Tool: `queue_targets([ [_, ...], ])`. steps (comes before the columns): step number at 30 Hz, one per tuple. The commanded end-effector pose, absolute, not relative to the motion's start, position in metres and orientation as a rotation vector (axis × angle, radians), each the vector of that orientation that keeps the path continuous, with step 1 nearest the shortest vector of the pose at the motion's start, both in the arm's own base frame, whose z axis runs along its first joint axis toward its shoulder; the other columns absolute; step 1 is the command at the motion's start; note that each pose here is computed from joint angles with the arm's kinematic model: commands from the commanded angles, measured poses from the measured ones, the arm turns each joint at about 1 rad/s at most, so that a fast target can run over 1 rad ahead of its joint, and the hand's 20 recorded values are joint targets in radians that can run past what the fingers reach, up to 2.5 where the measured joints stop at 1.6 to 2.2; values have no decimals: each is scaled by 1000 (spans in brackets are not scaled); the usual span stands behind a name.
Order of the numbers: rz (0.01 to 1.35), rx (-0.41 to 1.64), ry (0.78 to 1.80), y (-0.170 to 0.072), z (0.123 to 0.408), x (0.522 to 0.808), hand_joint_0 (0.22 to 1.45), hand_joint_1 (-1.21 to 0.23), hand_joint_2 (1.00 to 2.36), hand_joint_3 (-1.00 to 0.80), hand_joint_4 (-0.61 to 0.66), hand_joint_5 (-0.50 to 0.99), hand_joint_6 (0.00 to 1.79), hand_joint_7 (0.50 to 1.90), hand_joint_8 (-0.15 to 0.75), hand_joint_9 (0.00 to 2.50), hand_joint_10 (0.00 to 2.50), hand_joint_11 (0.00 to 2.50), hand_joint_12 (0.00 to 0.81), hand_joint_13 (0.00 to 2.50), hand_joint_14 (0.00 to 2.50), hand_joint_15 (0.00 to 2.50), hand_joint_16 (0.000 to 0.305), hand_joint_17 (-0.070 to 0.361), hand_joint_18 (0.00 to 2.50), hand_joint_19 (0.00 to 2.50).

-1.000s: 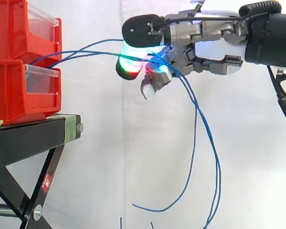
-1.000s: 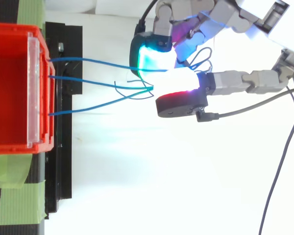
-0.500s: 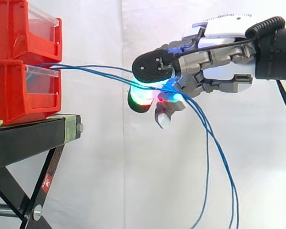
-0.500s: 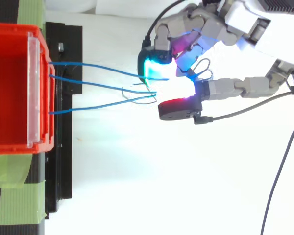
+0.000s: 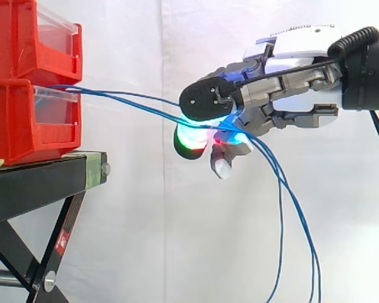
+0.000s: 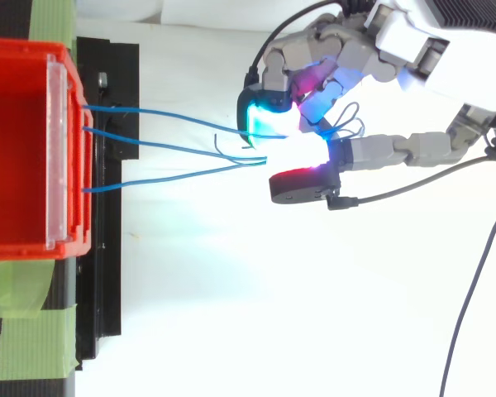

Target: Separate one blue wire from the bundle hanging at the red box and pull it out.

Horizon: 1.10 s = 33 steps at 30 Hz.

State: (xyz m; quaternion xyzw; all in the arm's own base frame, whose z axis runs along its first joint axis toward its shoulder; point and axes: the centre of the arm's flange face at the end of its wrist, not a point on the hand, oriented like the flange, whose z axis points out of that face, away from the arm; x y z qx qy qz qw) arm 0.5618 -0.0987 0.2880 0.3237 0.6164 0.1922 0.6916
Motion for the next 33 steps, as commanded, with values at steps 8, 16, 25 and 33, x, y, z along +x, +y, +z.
queue_targets([
  [8, 428, 724, 1379, -99, 287, 562, 602, -786, 1033, 20, -214, -96, 752, 1263, 275, 1225, 15, 1544, 396, 719, 28, 833, 48, 107, 552, 679],
  [16, 429, 724, 1377, -99, 288, 562, 603, -789, 1033, 18, -218, -98, 759, 1253, 264, 1224, 15, 1557, 391, 707, 28, 844, 47, 106, 533, 674],
  [25, 429, 724, 1377, -99, 288, 562, 603, -791, 1033, 14, -204, -102, 765, 1244, 265, 1218, 15, 1555, 388, 697, 27, 844, 47, 105, 529, 672],
  [33, 429, 724, 1377, -99, 288, 562, 610, -809, 1034, -10, -131, -104, 762, 1231, 267, 1176, 18, 1555, 365, 622, 27, 844, 46, 104, 476, 686],
])
